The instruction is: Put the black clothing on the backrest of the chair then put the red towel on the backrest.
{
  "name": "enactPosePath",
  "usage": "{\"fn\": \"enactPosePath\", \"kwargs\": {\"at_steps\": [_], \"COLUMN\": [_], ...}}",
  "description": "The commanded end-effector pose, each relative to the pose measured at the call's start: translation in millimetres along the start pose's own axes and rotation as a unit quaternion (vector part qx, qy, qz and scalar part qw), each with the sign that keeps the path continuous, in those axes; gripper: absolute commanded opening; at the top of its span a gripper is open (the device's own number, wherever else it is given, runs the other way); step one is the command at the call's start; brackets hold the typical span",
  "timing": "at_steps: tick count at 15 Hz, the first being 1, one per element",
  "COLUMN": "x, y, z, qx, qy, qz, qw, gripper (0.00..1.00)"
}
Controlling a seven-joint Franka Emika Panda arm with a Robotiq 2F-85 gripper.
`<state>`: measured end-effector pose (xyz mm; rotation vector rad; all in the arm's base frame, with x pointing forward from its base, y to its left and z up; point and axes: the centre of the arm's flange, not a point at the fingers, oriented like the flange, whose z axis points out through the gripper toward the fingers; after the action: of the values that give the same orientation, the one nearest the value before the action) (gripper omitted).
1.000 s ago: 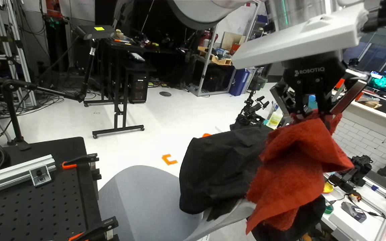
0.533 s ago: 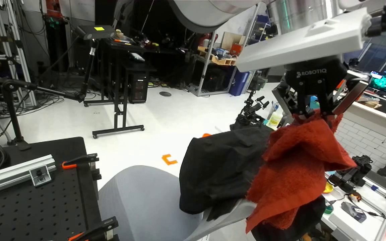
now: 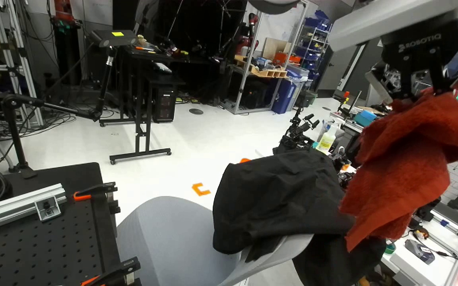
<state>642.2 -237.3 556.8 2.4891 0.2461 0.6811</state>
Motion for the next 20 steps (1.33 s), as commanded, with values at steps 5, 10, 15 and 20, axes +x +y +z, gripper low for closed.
{"fn": "enactPosePath", "kwargs": {"at_steps": [5,10,15,20], "x": [90,116,98,59], "y": [-37,-153,-178,-134], "z": [-35,-14,10,-10], "qx": [0.015,0.063,0.079,0.067], "qy": [0.044,0.049,0.015,0.0], "qz": [-0.021,-0.06,-0.055,-0.027], "qw": [0.9987,0.995,0.9952,0.9974], "gripper": [0.03,0.03,0.03,0.03]}}
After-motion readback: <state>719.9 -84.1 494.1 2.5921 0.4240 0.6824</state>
